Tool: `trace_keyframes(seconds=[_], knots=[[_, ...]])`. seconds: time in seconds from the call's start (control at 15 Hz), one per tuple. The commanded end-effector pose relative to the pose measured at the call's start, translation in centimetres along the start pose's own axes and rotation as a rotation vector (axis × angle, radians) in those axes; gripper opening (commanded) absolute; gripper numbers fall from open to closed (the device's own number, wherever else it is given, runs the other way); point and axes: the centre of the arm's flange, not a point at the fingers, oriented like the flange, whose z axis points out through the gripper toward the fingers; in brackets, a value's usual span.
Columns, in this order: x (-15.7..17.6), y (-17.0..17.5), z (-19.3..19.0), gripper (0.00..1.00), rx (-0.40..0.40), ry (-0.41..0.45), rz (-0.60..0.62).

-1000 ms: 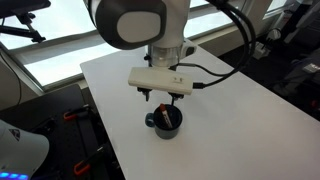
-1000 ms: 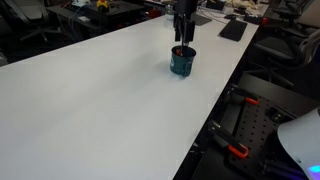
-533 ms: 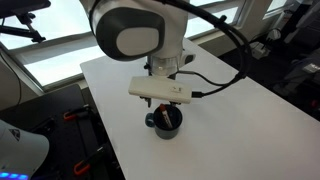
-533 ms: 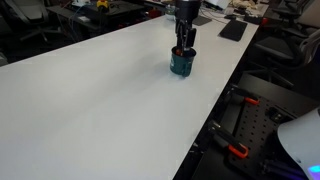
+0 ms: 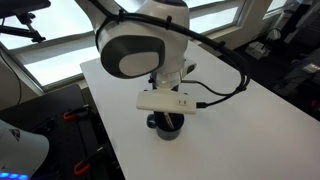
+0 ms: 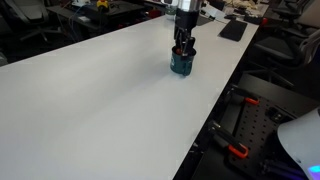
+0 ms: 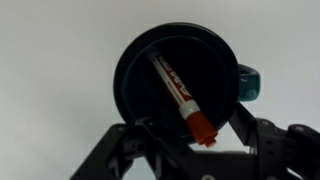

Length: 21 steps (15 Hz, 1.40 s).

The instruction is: Move the Sharpie to the table

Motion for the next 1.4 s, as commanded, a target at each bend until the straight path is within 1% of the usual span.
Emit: trace_keyframes(seconds=[0.0, 0.07, 0.13, 0.2, 0.27, 0.53, 1.0, 1.2, 1.33], knots=[[-0.6, 0.3, 0.7, 0.45, -0.005, 0.031, -0.019], [-0.6, 0.2, 0.8, 0.47, -0.001, 0.032, -0.020], [-0.7, 0.2, 0.9, 0.73, 0.004, 0.035, -0.017], [-0.8, 0.2, 0.9, 0.72, 0.007, 0.036, -0.021], [-0.8, 0.2, 0.8, 0.73, 0.009, 0.036, -0.018], [-0.4, -0.1, -0.4, 0.99, 0.012, 0.020, -0.006], [-0.6, -0.5, -4.4, 1.00, 0.006, 0.020, 0.020], [-1.0, -0.1, -5.1, 1.00, 0.032, 0.023, 0.040], [-1.2, 0.1, -5.0, 1.00, 0.068, 0.028, 0.086]])
